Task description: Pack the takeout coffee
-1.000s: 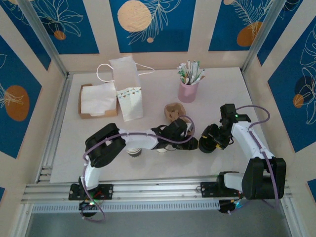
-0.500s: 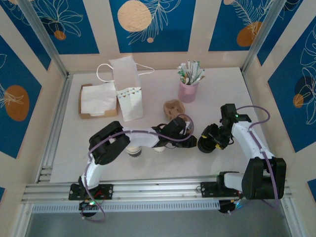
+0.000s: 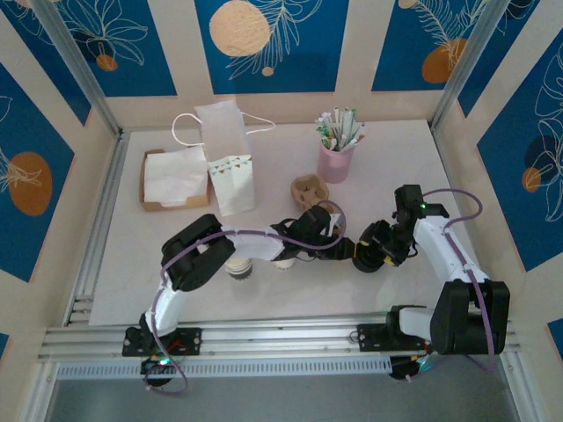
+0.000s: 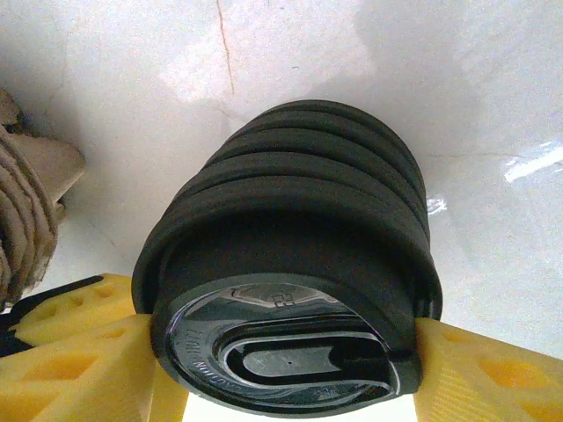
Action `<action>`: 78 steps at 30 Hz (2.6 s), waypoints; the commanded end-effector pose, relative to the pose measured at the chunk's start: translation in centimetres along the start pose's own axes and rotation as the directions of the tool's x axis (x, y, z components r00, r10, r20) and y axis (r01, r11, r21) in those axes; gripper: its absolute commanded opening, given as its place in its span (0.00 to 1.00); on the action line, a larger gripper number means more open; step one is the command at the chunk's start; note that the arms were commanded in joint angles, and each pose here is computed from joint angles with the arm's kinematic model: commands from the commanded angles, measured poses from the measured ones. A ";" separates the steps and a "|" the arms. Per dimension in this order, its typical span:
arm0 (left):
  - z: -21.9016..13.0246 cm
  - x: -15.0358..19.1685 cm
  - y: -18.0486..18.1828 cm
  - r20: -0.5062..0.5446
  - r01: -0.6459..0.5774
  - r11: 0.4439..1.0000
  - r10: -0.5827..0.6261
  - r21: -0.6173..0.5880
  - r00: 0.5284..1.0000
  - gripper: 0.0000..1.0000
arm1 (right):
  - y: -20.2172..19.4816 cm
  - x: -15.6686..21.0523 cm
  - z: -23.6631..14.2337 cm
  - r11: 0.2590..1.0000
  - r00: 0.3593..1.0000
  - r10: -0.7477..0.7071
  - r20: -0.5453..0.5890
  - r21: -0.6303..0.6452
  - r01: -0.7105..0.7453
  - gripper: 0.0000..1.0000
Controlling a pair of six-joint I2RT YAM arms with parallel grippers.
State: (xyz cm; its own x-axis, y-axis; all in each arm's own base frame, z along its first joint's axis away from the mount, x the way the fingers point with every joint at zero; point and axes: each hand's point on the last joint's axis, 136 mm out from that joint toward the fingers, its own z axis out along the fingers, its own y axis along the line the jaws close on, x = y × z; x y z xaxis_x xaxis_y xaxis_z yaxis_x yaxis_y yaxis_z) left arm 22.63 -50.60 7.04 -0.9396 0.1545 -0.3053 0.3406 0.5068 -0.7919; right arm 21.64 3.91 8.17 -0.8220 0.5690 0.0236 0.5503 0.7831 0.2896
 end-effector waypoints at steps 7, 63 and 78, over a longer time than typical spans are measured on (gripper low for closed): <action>0.7 0.5 0.8 -0.017 0.014 1.000 -0.013 0.007 1.000 0.42 | 0.9 0.1 -0.3 0.999 1.000 -0.010 -0.020 -0.046 0.009 0.69; 0.4 0.7 1.0 -0.020 0.003 1.000 -0.003 0.008 1.000 0.48 | 0.9 0.0 -2.3 0.998 1.000 0.013 0.018 -0.058 -0.012 0.68; -3.6 -1.7 -6.4 0.046 -0.082 0.988 0.077 0.134 0.996 0.57 | 2.4 -0.7 -7.6 0.993 0.988 -0.027 0.154 -0.111 0.045 0.67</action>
State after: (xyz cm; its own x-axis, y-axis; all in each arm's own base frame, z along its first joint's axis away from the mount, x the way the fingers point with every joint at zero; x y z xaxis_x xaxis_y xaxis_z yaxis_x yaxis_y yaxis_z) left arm 22.24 -50.77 9.22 -0.9327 0.1591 -0.3236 0.3601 0.4594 -0.8120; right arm 22.61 3.51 14.41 -0.8039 0.5851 -0.1067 0.5105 0.7709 0.3810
